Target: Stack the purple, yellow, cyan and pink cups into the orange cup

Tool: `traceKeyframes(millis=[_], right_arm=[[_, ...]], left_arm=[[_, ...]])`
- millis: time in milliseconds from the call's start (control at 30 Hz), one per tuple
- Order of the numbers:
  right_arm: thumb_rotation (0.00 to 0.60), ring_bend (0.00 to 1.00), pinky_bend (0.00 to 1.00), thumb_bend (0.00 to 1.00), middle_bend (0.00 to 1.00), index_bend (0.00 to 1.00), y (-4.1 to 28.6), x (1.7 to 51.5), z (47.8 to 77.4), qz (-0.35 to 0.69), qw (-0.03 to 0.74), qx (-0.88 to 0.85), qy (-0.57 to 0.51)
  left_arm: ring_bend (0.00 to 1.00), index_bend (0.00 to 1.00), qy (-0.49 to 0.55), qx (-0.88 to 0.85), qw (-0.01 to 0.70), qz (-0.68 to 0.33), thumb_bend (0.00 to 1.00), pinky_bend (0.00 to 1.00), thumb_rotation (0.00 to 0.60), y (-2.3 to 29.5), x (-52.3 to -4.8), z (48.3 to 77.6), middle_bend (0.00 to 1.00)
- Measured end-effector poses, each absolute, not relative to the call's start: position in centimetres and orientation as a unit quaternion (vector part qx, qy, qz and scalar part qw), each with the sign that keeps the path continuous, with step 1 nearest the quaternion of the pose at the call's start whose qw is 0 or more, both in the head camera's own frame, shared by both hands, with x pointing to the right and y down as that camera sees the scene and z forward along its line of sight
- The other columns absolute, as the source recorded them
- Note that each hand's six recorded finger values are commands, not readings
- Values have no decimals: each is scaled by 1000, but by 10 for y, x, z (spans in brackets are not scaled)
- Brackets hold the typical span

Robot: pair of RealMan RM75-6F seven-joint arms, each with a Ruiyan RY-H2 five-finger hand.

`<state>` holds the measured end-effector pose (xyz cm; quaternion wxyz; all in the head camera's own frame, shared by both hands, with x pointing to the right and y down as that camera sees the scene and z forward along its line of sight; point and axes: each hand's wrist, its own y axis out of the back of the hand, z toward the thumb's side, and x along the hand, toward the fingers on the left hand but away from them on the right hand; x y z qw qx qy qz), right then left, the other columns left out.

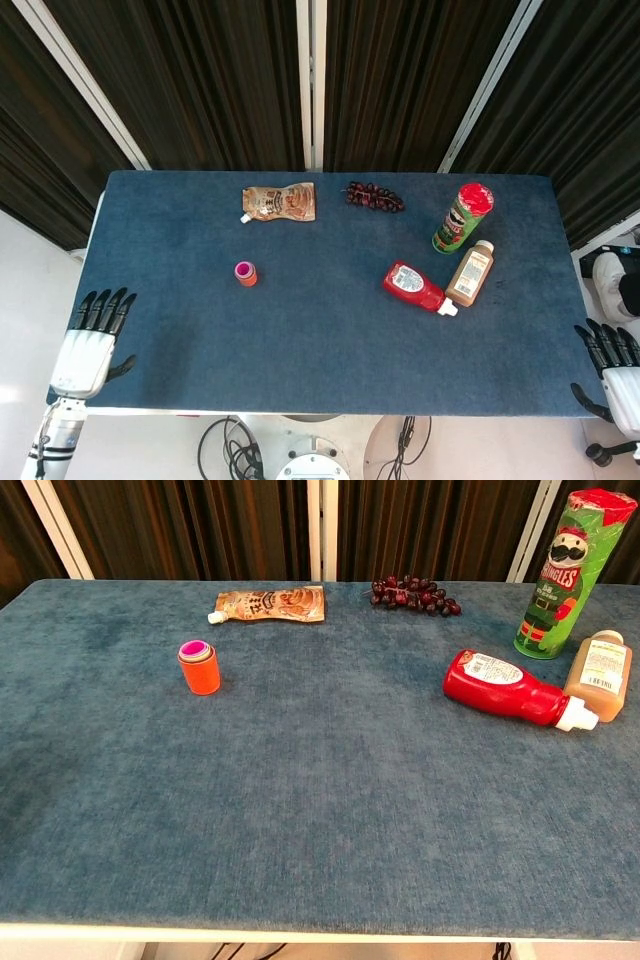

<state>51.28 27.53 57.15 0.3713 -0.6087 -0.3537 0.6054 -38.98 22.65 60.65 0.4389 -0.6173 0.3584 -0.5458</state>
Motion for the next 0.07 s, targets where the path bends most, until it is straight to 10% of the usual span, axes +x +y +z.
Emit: traceKeyframes(millis=[67], right_arm=[[600, 0, 0, 228, 0, 0, 277, 512, 571, 604, 371, -609, -354]], left_arm=[[0, 44, 361, -614, 439, -548, 126, 32, 600, 231, -399, 604, 11]])
